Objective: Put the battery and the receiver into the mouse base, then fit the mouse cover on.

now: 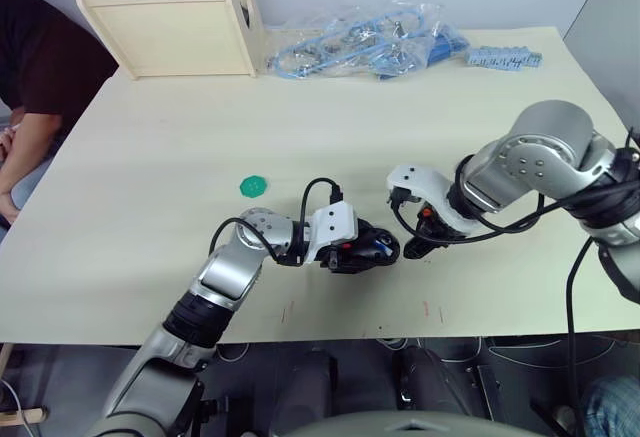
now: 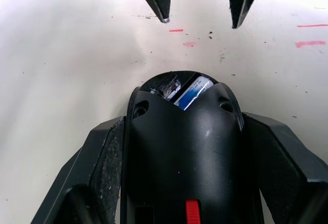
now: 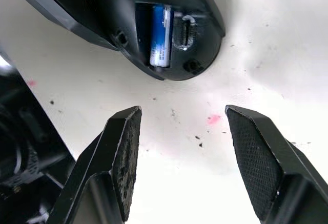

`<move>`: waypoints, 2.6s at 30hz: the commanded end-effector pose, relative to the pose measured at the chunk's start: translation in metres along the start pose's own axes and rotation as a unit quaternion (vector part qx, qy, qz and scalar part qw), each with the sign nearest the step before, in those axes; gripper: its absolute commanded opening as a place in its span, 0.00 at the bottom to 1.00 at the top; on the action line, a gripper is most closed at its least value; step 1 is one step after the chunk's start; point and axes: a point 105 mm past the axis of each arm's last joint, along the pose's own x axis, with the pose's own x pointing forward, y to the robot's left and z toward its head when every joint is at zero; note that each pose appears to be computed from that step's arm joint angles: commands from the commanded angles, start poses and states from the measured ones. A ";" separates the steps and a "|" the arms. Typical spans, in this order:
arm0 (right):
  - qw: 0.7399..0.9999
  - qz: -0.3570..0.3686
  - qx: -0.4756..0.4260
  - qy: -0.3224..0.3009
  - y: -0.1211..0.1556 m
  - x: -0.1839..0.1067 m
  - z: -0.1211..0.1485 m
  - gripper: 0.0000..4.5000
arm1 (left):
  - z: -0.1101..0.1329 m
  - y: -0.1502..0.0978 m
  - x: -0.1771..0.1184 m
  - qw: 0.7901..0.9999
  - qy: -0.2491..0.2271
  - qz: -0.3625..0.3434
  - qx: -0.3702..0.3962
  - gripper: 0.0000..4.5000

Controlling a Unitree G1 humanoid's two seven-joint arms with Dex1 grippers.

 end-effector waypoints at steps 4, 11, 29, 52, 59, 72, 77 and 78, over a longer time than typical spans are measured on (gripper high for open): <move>0.986 -0.003 -0.008 -0.165 0.002 -0.019 0.012 0.61 | -0.015 -0.005 -0.001 0.999 0.030 -0.008 -0.012 0.66; 0.961 -0.029 -0.043 -0.272 0.003 -0.026 0.002 0.61 | -0.016 -0.004 -0.004 0.999 0.030 -0.007 -0.014 0.66; 0.909 -0.037 -0.036 -0.414 0.001 0.003 -0.008 0.29 | -0.021 -0.006 -0.010 0.999 0.038 -0.007 -0.018 0.66; 0.903 -0.017 -0.060 -0.425 0.007 0.032 0.003 0.01 | -0.022 -0.004 -0.012 0.999 0.041 -0.006 -0.018 0.66; 0.903 -0.019 -0.065 -0.423 0.007 0.038 0.005 0.01 | -0.022 -0.004 -0.012 0.999 0.042 -0.004 -0.018 0.66; 0.914 -0.023 -0.059 -0.400 0.004 0.051 -0.002 0.01 | -0.022 -0.004 -0.011 0.999 0.041 -0.003 -0.019 0.66; 0.928 -0.016 -0.047 -0.370 0.004 0.065 -0.014 0.01 | -0.022 -0.004 -0.011 0.999 0.041 -0.003 -0.020 0.66; 0.930 -0.014 -0.041 -0.366 0.004 0.068 -0.016 0.01 | -0.022 -0.004 -0.011 0.999 0.040 -0.003 -0.020 0.66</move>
